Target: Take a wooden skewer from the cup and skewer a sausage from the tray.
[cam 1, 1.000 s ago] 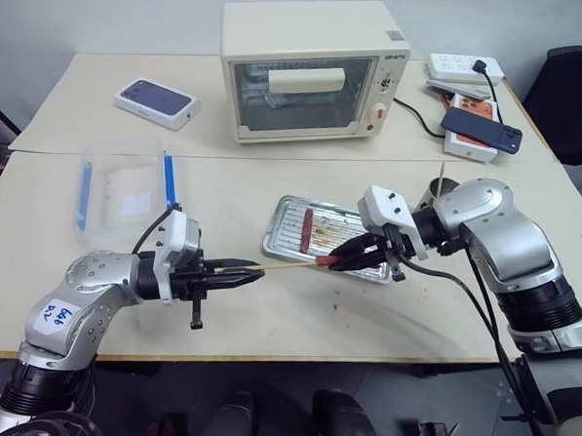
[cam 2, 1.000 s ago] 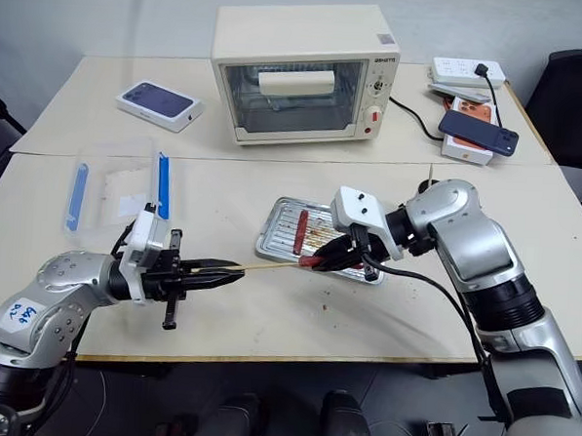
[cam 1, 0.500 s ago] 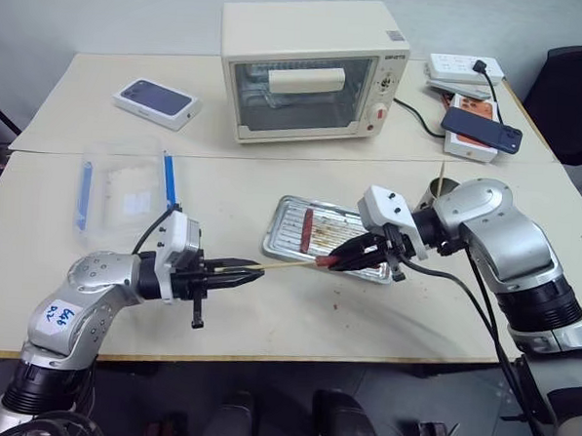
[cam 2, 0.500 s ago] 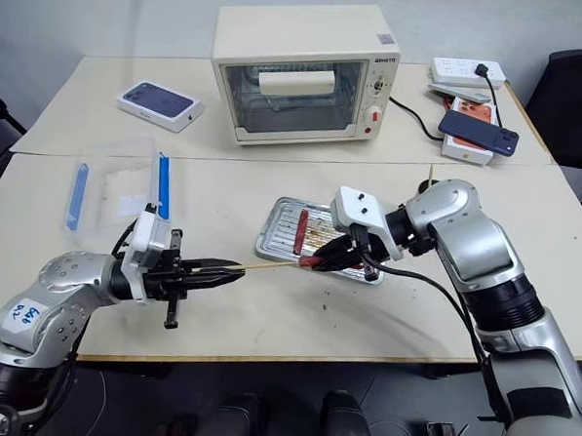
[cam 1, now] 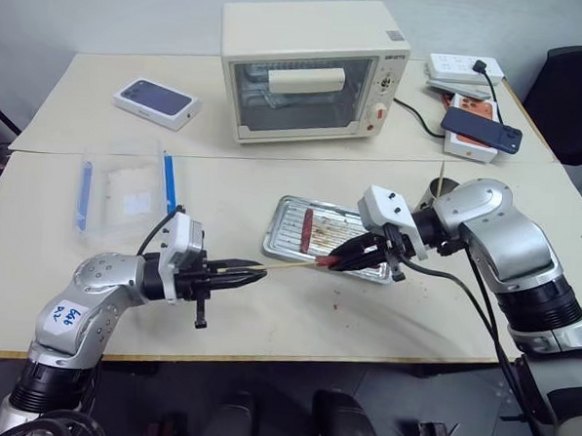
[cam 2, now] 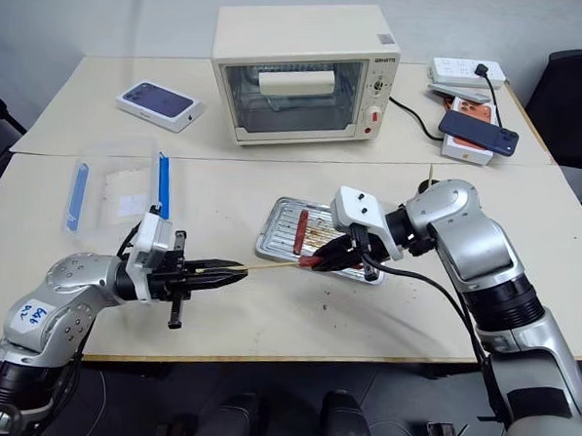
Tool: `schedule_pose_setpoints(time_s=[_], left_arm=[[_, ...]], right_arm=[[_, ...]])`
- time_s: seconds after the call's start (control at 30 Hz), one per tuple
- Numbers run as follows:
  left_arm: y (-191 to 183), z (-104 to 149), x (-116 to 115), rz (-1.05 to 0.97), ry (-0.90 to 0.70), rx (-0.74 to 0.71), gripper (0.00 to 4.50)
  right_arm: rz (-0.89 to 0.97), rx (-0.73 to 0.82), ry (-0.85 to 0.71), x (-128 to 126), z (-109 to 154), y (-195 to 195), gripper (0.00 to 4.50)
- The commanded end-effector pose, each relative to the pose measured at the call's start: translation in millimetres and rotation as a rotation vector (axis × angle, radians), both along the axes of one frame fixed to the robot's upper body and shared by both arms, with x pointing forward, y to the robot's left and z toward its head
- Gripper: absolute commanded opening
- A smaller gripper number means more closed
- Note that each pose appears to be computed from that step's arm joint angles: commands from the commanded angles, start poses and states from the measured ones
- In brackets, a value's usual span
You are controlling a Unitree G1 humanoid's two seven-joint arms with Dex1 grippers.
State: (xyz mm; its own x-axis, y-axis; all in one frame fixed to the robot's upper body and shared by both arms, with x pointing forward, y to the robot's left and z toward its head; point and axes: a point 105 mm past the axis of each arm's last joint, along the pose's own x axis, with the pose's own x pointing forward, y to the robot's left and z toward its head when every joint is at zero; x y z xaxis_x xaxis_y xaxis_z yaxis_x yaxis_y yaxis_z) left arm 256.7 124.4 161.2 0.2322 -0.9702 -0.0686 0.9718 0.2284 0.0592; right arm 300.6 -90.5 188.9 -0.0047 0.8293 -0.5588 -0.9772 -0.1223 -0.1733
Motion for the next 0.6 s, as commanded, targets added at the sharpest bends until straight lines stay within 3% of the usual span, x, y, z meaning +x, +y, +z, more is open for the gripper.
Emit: schedule_pose_setpoints(time_s=[0.03, 0.6], left_arm=[[5.5, 4.4, -0.6, 0.010, -0.034, 0.011, 0.00], [-0.8, 0.0, -1.3, 0.000, -0.029, 0.002, 0.00]], right_arm=[[0.016, 0.007, -0.029, -3.5, 7.8, -1.2, 0.55], [0.020, 0.009, -0.029, -2.8, 8.0, 0.2, 0.55]])
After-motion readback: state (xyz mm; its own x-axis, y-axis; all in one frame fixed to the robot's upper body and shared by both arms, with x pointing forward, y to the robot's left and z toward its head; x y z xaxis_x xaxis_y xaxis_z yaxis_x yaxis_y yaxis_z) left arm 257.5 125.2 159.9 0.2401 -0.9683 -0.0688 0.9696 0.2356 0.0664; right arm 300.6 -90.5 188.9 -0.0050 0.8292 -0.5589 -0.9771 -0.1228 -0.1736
